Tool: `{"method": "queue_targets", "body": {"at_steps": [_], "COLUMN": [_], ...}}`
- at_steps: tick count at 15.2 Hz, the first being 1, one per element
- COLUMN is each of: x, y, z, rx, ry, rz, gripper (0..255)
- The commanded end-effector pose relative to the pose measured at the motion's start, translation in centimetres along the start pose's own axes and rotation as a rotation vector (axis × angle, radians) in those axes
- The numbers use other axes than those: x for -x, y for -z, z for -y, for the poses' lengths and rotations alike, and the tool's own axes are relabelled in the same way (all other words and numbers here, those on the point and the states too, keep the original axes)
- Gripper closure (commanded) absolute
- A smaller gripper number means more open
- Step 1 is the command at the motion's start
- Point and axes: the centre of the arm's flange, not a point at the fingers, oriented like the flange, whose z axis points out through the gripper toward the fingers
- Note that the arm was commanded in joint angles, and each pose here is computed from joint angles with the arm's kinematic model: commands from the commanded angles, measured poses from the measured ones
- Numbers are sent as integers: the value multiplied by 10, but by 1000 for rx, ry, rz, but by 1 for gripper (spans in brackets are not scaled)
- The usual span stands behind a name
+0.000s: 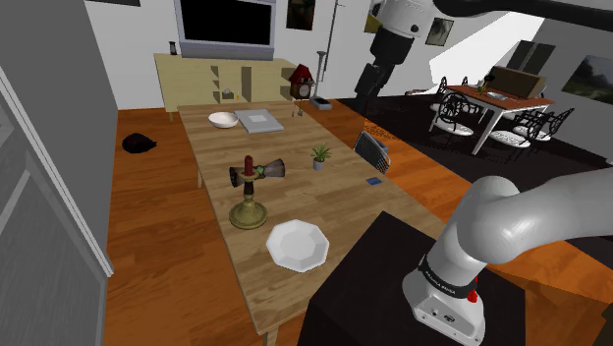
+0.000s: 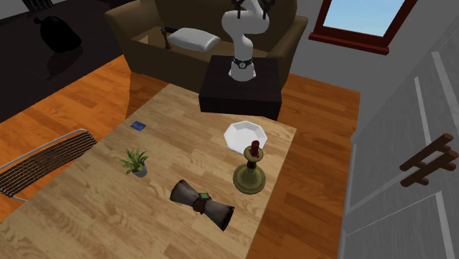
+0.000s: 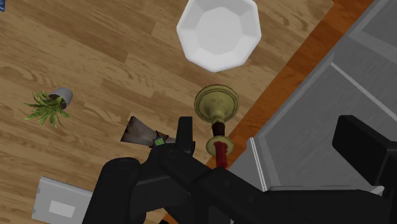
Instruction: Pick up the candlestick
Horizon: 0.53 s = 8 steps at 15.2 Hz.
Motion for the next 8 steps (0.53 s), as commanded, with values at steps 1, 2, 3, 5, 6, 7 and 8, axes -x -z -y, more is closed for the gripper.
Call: {"method": "queue_targets", "body": {"at_steps": [1, 2, 3, 5, 6, 7, 8], "x": [0, -11, -22, -44, -54, -65, -76], "y": [0, -9, -18, -36, -45, -54, -63], "z": [0, 1, 2, 5, 6, 7, 8], "rx": [0, 0, 0, -1, -1, -1, -1], "ry": [0, -5, -9, -19, -23, -28, -33], "rz": [0, 8, 16, 32, 40, 48, 56], "gripper": [0, 0, 0, 0, 0, 0, 0]}}
